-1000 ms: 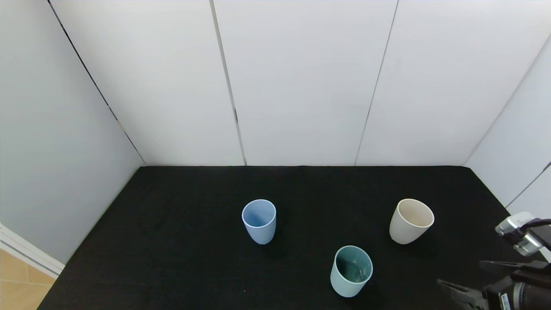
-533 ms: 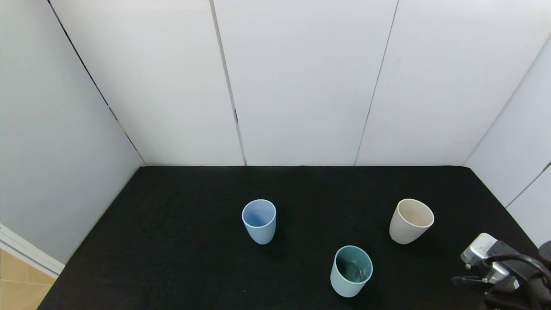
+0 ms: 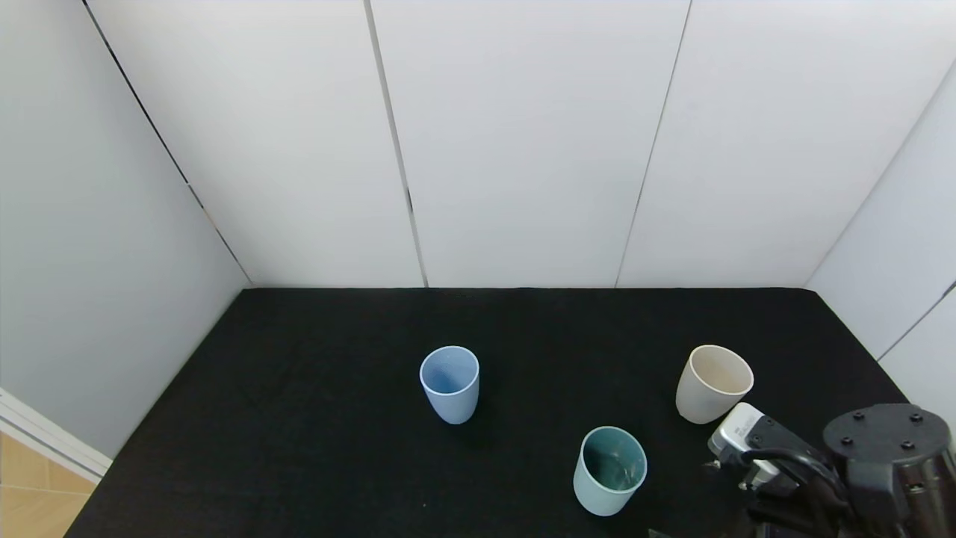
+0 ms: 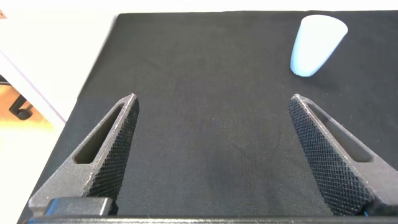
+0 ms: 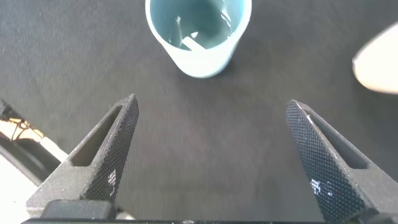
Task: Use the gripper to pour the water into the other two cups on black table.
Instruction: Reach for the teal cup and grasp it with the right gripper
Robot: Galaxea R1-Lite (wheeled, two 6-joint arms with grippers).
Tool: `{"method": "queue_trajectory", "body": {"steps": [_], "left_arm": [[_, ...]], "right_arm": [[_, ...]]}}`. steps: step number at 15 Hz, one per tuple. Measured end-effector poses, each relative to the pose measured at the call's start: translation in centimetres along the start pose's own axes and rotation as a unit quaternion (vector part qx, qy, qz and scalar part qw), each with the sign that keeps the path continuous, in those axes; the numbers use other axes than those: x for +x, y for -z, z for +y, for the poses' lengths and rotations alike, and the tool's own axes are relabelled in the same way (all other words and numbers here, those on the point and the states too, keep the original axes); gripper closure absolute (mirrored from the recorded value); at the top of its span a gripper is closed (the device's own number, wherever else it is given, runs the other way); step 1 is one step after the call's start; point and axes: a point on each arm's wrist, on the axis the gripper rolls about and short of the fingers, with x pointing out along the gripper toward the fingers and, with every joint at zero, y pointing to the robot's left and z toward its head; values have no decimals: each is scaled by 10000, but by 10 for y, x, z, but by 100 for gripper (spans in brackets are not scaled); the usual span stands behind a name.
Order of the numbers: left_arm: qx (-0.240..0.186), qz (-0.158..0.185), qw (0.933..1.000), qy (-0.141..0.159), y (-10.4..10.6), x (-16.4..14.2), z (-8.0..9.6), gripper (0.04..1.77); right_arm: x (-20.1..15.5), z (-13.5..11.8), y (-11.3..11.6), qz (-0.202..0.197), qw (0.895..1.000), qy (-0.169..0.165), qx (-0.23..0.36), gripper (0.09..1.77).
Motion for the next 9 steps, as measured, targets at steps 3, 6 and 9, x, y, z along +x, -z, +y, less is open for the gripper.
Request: {"method": "queue_trajectory", "body": {"steps": [3,6,9], "left_arm": [[0,0,10000,0,0,0,0,9],[0,0,10000,0,0,0,0,9],[0,0,10000,0,0,0,0,9]], "right_arm": [[11,2,8,-330,9995,-23,-4,15],[22,3,16,-712,9975,-43,-2,15],[33,4,23,-1070,9942,-95,4,15]]}}
